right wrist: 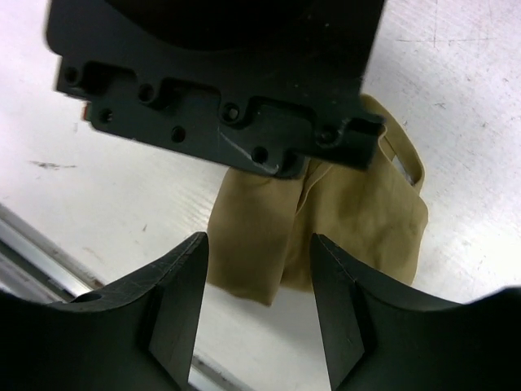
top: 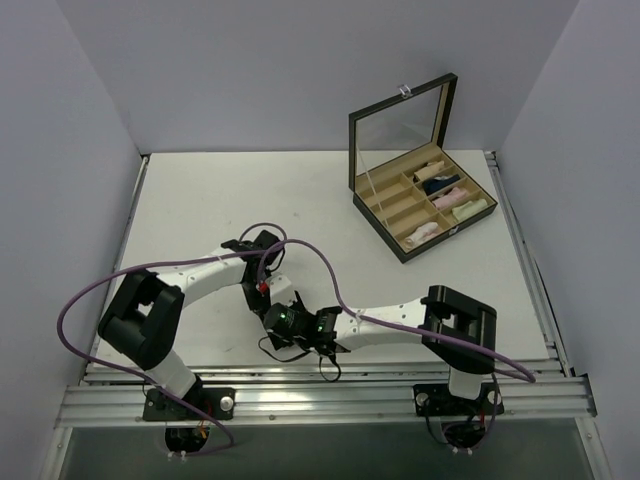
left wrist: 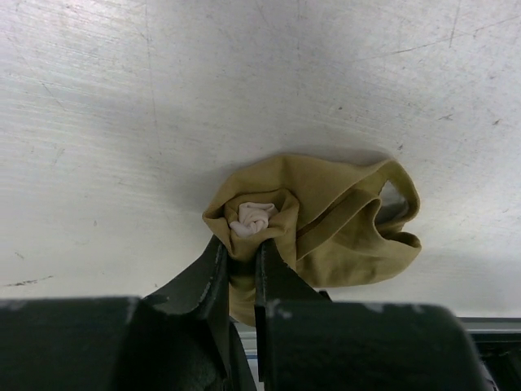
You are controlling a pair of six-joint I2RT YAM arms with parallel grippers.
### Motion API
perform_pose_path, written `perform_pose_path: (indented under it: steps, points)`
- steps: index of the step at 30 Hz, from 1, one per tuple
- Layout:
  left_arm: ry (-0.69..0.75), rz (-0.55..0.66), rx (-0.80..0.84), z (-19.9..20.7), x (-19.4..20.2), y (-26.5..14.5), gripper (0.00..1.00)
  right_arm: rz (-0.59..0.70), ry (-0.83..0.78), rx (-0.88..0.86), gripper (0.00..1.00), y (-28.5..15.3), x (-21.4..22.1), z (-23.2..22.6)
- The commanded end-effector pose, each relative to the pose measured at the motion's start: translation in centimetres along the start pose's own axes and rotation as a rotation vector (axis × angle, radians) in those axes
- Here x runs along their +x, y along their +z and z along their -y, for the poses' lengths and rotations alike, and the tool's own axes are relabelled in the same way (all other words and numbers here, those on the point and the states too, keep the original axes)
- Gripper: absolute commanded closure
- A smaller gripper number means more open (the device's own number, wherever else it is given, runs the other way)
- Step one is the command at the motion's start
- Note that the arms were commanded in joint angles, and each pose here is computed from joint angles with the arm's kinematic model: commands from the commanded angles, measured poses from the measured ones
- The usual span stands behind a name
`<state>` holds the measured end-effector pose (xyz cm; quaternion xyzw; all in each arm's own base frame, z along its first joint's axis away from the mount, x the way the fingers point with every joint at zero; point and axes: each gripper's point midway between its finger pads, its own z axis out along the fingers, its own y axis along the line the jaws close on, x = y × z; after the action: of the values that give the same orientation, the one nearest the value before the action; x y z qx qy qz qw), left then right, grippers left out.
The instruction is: Roll the underwear
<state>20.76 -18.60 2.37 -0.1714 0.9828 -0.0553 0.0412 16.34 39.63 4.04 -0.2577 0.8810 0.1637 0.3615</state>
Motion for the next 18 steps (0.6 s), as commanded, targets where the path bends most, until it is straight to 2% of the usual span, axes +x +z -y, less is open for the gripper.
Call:
perform_pose_path:
  steps: [1,10,15,17,18]
  points:
    - [0.002,-0.035,-0.156,-3.2,1.2,0.7,0.98,0.011,-0.067,0.053,0.51,0.6,-0.4,0.2]
    - [0.002,-0.07,-0.221,-3.9,1.4,0.6,0.98,0.008,-0.184,0.099,0.51,1.5,1.0,-2.1]
    - [0.001,-0.07,-0.232,-3.9,1.4,0.5,0.98,0.0,-0.232,0.163,0.5,1.7,1.7,-1.8]
    - [-0.001,-0.075,-0.233,-3.9,1.4,0.5,0.98,-0.008,-0.238,0.183,0.52,1.8,1.9,-1.5]
    - [-0.003,-0.076,-0.23,-3.8,1.4,0.5,0.98,-0.019,-0.249,0.207,0.56,1.7,2.2,-0.9]
